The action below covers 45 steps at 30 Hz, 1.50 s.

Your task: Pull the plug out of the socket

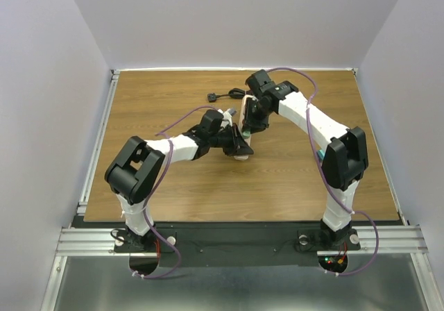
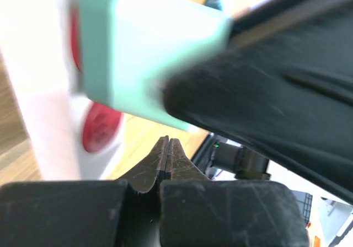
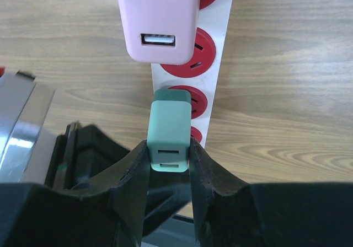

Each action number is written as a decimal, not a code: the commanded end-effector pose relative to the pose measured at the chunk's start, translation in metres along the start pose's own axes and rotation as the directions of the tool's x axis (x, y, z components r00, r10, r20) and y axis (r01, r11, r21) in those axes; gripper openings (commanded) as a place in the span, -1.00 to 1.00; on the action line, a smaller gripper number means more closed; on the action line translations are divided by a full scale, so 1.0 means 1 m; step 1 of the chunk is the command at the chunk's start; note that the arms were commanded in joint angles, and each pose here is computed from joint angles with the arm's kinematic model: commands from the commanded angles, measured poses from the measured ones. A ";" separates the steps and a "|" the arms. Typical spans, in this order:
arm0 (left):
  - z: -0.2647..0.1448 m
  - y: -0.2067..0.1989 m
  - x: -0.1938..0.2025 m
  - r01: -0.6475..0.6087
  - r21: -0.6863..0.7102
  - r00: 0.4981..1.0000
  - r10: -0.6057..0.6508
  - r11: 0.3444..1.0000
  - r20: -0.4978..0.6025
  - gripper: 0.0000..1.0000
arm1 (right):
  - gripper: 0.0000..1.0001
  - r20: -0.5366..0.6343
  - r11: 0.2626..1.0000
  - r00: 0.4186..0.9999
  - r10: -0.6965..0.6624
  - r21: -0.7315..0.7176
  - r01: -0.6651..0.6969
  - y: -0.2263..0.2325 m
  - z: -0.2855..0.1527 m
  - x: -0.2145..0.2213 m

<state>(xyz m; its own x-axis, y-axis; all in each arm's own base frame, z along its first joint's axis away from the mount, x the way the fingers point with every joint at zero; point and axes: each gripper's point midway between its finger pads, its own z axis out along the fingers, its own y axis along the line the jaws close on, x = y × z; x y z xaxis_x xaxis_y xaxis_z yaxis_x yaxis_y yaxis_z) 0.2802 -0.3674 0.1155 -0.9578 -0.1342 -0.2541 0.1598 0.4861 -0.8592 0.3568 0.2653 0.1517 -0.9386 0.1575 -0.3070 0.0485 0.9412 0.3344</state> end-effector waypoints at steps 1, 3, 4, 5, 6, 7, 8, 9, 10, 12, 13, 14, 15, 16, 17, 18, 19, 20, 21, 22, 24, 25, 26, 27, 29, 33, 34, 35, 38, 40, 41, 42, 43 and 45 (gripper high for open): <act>0.004 -0.003 -0.005 -0.084 0.025 0.996 0.084 0.996 0.025 -1.00 | -0.99 0.028 0.992 0.999 -0.033 -0.123 0.036 0.021 -0.033 0.004; 0.009 0.006 -0.009 -0.086 0.004 0.996 0.086 0.996 0.026 -1.00 | -0.99 -0.012 0.992 0.999 -0.039 -0.123 0.037 0.014 -0.031 0.021; 0.010 0.011 -0.010 -0.083 -0.005 0.996 0.084 0.996 0.028 -1.00 | -0.99 -0.017 0.992 0.999 -0.047 -0.118 0.045 0.011 -0.033 0.025; 0.014 0.020 -0.009 -0.072 -0.019 0.997 0.072 0.997 0.016 -1.00 | -0.99 -0.013 0.991 0.999 -0.048 -0.124 0.046 0.009 -0.038 0.028; 0.014 0.024 -0.011 -0.068 -0.021 0.998 0.068 0.997 0.016 -1.00 | -0.99 -0.028 0.992 0.998 -0.052 -0.119 0.048 0.004 -0.037 0.034; 0.016 0.027 -0.009 -0.069 -0.021 0.998 0.069 0.997 0.006 -1.00 | -0.99 -0.041 0.989 0.997 -0.061 -0.135 0.055 0.005 -0.040 0.039; 0.016 0.028 -0.009 -0.070 -0.023 0.998 0.070 0.997 0.004 -1.00 | -0.99 -0.057 0.988 0.996 -0.069 -0.143 0.060 0.005 -0.040 0.044; 0.016 0.028 -0.007 -0.069 -0.015 0.998 0.069 0.998 -0.005 -1.00 | -0.99 -0.087 0.986 0.993 -0.081 -0.152 0.067 0.004 -0.038 0.051; 0.017 0.029 -0.005 -0.066 -0.011 0.998 0.066 0.998 -0.012 -1.00 | -0.99 -0.092 0.987 0.993 -0.080 -0.148 0.066 0.002 -0.037 0.052; 0.019 0.030 -0.002 -0.062 -0.004 0.998 0.062 0.998 -0.023 -1.00 | -0.99 -0.097 0.989 0.992 -0.081 -0.134 0.067 -0.001 -0.034 0.054; 0.020 0.031 -0.001 -0.060 -0.004 0.998 0.059 0.998 -0.027 -1.00 | -0.99 -0.098 0.990 0.992 -0.081 -0.127 0.068 -0.003 -0.031 0.054; 0.022 0.034 0.001 -0.056 -0.008 0.998 0.056 0.998 -0.034 -1.00 | -0.99 -0.100 0.990 0.992 -0.084 -0.124 0.071 -0.004 -0.030 0.054; 0.024 0.035 0.003 -0.052 -0.005 0.998 0.052 0.999 -0.039 -1.00 | -0.99 -0.109 0.991 0.990 -0.085 -0.117 0.072 -0.004 -0.025 0.055; 0.026 0.038 0.006 -0.047 -0.003 0.998 0.046 0.999 -0.050 -1.00 | -0.99 -0.110 0.991 0.990 -0.089 -0.114 0.076 -0.005 -0.022 0.054; 0.029 0.044 0.010 -0.038 -0.005 0.998 0.038 0.999 -0.059 -1.00 | -0.99 -0.107 0.992 0.990 -0.087 -0.096 0.077 -0.007 -0.019 0.053; 0.031 0.047 0.013 -0.030 -0.007 0.997 0.030 1.000 -0.067 -1.00 | -0.99 -0.115 0.994 0.990 -0.086 -0.079 0.077 -0.010 -0.012 0.053; 0.033 0.050 0.016 -0.026 -0.009 0.997 0.025 1.000 -0.072 -1.00 | -0.99 -0.110 0.995 0.991 -0.083 -0.073 0.075 -0.011 -0.009 0.051; 0.037 0.056 0.021 -0.018 -0.017 0.997 0.016 1.000 -0.082 -1.00 | -0.99 -0.102 0.995 0.991 -0.082 -0.059 0.076 -0.013 -0.006 0.049; 0.039 0.059 0.023 -0.010 -0.022 0.997 0.008 1.000 -0.082 -1.00 | -0.99 -0.090 0.996 0.993 -0.072 -0.053 0.067 -0.013 -0.002 0.047; 0.040 0.062 0.026 -0.004 -0.026 0.996 0.001 1.000 -0.087 -1.00 | -0.99 -0.079 0.997 0.995 -0.066 -0.046 0.063 -0.014 0.000 0.045; 0.045 0.074 0.033 0.011 -0.039 0.995 -0.014 0.999 -0.098 -1.00 | -0.99 -0.056 0.998 0.997 -0.056 -0.014 0.055 -0.021 0.006 0.043; 0.047 0.077 0.034 0.020 -0.041 0.995 -0.024 0.999 -0.100 -1.00 | -0.99 -0.044 0.999 0.998 -0.050 -0.003 0.050 -0.023 0.009 0.042; 0.049 0.086 0.039 0.037 -0.054 0.993 -0.042 0.998 -0.109 -1.00 | -0.99 -0.014 0.999 0.999 -0.047 0.010 0.047 -0.025 0.014 0.037; 0.051 0.090 0.040 0.042 -0.055 0.993 -0.048 0.998 -0.112 -1.00 | -0.99 -0.008 0.999 0.999 -0.044 0.018 0.044 -0.028 0.019 0.037; 0.055 0.100 0.045 0.056 -0.071 0.990 -0.065 0.996 -0.123 -1.00 | -0.99 0.014 0.998 0.999 -0.040 0.040 0.040 -0.036 0.030 0.038; 0.057 0.112 0.052 0.067 -0.085 0.988 -0.079 0.994 -0.135 -1.00 | -0.99 0.031 0.998 0.999 -0.025 0.052 0.024 -0.043 0.045 0.042; 0.057 0.114 0.052 0.068 -0.088 0.988 -0.080 0.994 -0.135 -1.00 | -0.99 0.035 0.999 0.999 -0.023 0.050 0.021 -0.042 0.046 0.040; 0.057 0.116 0.053 0.067 -0.088 0.987 -0.079 0.994 -0.139 -1.00 | -0.92 0.041 0.999 0.999 -0.018 0.045 0.017 -0.041 0.048 0.039; 0.056 0.121 0.053 0.077 -0.094 0.986 -0.090 0.993 -0.139 -1.00 | -0.46 0.063 0.998 0.998 -0.019 0.061 0.016 -0.041 0.052 0.032; 0.055 0.127 0.053 0.083 -0.102 0.985 -0.097 0.991 -0.141 -1.00 | -0.22 0.058 0.998 0.998 -0.021 0.068 0.017 -0.041 0.057 0.031; 0.055 0.128 0.054 0.086 -0.105 0.985 -0.101 0.991 -0.142 -1.00 | -0.14 0.055 0.997 0.998 -0.021 0.076 0.016 -0.042 0.060 0.031; 0.055 0.130 0.054 0.086 -0.106 0.984 -0.101 0.991 -0.144 -1.00 | -0.07 0.054 0.997 0.998 -0.021 0.077 0.016 -0.042 0.061 0.030; 0.055 0.132 0.053 0.086 -0.109 0.985 -0.101 0.990 -0.142 -1.00 | 0.06 0.046 0.996 0.999 -0.020 0.084 0.016 -0.043 0.066 0.032; 0.053 0.137 0.055 0.094 -0.118 0.984 -0.110 0.989 -0.143 -1.00 | 0.17 0.040 0.996 0.999 -0.014 0.089 0.010 -0.044 0.070 0.032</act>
<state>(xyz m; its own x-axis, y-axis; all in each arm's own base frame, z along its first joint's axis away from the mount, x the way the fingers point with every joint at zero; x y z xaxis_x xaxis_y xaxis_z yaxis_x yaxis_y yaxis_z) 0.2711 -0.3947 0.0437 -0.9820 -0.0148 -0.1884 0.1714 0.3508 -0.9206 0.3533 0.2407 0.0824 -0.9071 0.1819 -0.3795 0.0800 0.9598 0.2690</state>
